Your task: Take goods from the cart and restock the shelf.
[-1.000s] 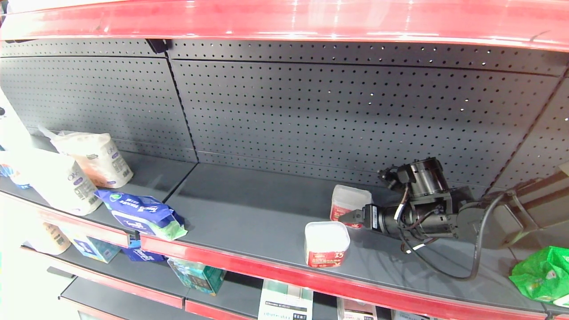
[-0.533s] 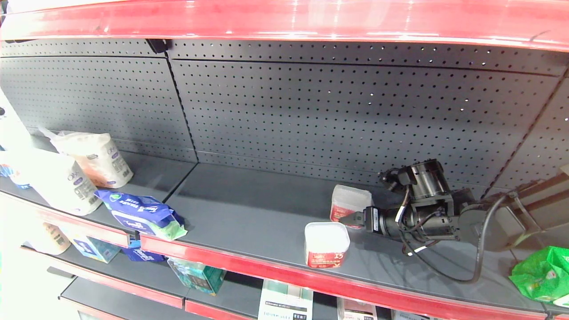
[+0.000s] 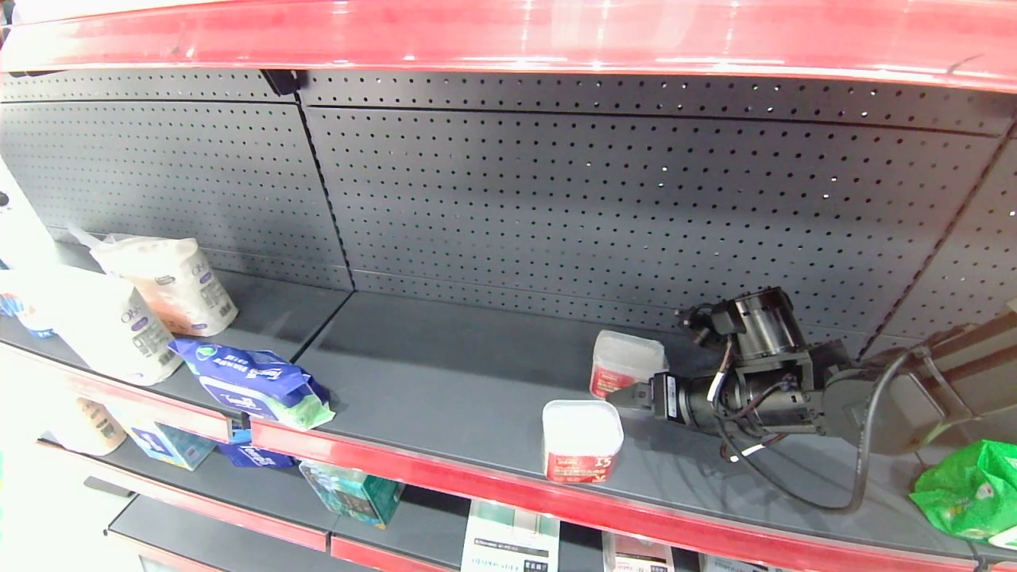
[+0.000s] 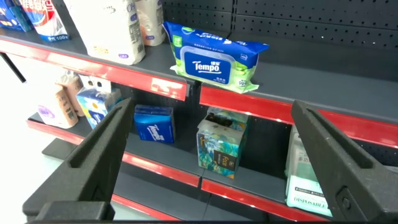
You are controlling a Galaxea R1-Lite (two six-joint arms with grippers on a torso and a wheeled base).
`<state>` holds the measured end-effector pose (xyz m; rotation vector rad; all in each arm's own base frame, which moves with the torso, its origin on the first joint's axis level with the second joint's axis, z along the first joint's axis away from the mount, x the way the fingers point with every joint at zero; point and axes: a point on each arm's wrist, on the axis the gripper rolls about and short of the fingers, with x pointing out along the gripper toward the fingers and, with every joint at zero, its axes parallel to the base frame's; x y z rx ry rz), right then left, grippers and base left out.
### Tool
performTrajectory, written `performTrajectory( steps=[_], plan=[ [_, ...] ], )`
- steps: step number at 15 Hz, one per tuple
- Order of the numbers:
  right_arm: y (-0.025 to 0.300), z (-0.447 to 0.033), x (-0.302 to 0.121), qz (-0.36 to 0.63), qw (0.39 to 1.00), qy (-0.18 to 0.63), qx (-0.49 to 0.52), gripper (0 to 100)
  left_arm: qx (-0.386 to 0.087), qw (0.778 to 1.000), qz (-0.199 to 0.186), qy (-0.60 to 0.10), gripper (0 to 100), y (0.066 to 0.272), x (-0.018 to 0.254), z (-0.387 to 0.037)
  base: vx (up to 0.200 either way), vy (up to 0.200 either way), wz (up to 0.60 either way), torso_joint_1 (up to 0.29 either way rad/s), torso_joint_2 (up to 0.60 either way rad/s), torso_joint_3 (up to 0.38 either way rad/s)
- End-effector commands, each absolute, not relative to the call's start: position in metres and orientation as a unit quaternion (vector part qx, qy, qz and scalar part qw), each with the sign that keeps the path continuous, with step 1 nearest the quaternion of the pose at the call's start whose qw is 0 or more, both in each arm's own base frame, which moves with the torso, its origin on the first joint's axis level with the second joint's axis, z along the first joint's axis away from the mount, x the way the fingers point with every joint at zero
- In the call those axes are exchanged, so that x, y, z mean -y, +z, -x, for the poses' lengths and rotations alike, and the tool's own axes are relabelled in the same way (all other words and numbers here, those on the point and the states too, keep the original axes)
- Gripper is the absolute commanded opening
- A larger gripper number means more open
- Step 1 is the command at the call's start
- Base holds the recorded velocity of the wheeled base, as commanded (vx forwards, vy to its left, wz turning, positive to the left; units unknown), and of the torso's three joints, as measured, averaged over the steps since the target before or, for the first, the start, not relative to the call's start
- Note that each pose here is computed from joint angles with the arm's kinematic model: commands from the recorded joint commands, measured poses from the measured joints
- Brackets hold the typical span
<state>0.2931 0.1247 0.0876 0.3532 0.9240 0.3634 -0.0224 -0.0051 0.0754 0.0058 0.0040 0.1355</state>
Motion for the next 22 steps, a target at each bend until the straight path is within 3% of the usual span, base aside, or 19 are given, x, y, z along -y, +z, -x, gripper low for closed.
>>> performTrajectory(
  steps=[1,22],
  plan=[
    [0.089,-0.291,-0.124,-0.169,0.865,0.174,-0.439,100,-0.002,0.998,-0.003,0.068,100,0.075,0.005,0.022,0.000,0.000,0.00,0.000,0.00,0.000],
    [0.086,-0.281,-0.118,-0.159,0.856,0.151,-0.468,100,-0.002,0.998,-0.003,0.068,100,0.075,0.005,0.022,0.000,0.000,0.00,0.000,0.00,0.000]
  ],
)
